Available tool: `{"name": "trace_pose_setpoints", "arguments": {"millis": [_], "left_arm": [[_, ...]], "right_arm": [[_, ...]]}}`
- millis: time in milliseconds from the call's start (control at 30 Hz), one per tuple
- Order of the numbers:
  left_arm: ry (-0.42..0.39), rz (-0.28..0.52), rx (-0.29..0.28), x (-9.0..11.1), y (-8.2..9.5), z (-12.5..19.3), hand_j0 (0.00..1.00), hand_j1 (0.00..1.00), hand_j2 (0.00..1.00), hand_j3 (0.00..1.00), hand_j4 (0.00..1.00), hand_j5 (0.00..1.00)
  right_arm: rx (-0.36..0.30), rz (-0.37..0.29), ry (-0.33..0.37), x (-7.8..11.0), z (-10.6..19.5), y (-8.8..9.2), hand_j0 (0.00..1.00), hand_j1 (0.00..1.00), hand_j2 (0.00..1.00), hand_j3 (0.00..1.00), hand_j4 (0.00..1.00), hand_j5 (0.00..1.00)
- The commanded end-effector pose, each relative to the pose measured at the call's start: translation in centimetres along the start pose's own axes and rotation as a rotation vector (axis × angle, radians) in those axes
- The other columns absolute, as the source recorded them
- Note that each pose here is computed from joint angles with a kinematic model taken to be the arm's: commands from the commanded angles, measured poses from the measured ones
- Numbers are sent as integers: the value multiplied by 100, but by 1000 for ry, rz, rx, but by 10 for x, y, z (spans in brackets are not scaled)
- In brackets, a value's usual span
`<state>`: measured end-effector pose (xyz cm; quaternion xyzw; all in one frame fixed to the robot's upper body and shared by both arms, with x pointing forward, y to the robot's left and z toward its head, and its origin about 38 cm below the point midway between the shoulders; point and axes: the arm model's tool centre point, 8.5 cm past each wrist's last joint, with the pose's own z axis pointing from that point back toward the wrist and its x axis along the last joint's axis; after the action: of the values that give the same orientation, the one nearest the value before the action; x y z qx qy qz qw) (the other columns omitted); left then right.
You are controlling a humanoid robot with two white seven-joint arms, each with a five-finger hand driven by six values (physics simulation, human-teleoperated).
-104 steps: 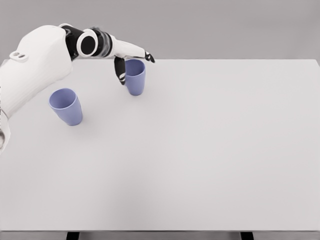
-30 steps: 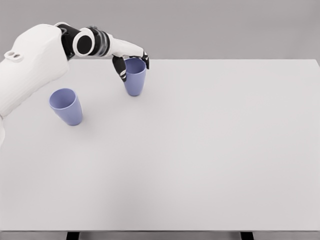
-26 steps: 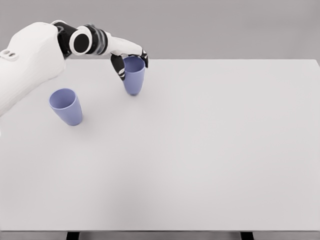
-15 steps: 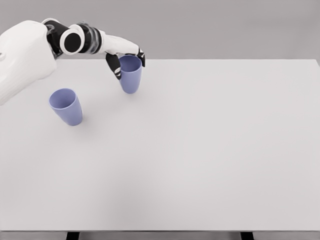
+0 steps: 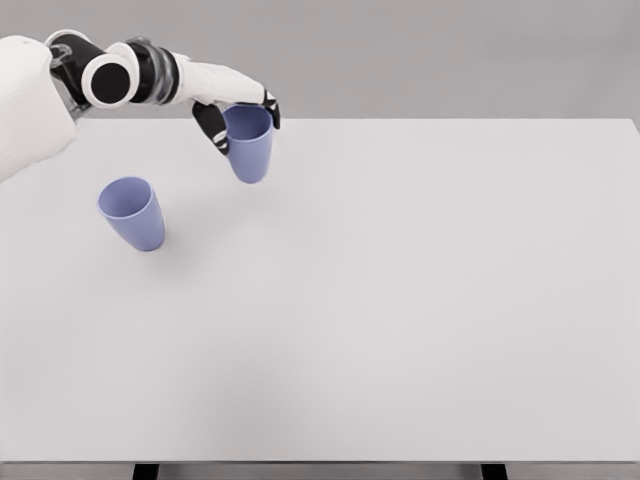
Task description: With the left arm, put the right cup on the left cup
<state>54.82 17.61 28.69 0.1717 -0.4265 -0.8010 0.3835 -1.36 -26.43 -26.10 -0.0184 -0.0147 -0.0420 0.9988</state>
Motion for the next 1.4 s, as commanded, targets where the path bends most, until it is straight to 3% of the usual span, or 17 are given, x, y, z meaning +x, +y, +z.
{"name": "trace_pose_setpoints", "arguments": {"millis": [0, 800, 1367], "left_arm": [[1, -3, 7, -3, -1, 8, 73, 73, 73, 73, 73, 73], [-9, -42, 97, -12, 4, 81, 73, 73, 73, 73, 73, 73], [24, -31, 137, -28, -4, 138, 73, 73, 73, 73, 73, 73]], "right_arm": [[0, 1, 0, 0, 0, 0, 100, 100, 100, 100, 100, 100], [0, 0, 0, 0, 0, 0, 100, 100, 100, 100, 100, 100], [0, 1, 0, 0, 0, 0, 100, 100, 100, 100, 100, 100]]}}
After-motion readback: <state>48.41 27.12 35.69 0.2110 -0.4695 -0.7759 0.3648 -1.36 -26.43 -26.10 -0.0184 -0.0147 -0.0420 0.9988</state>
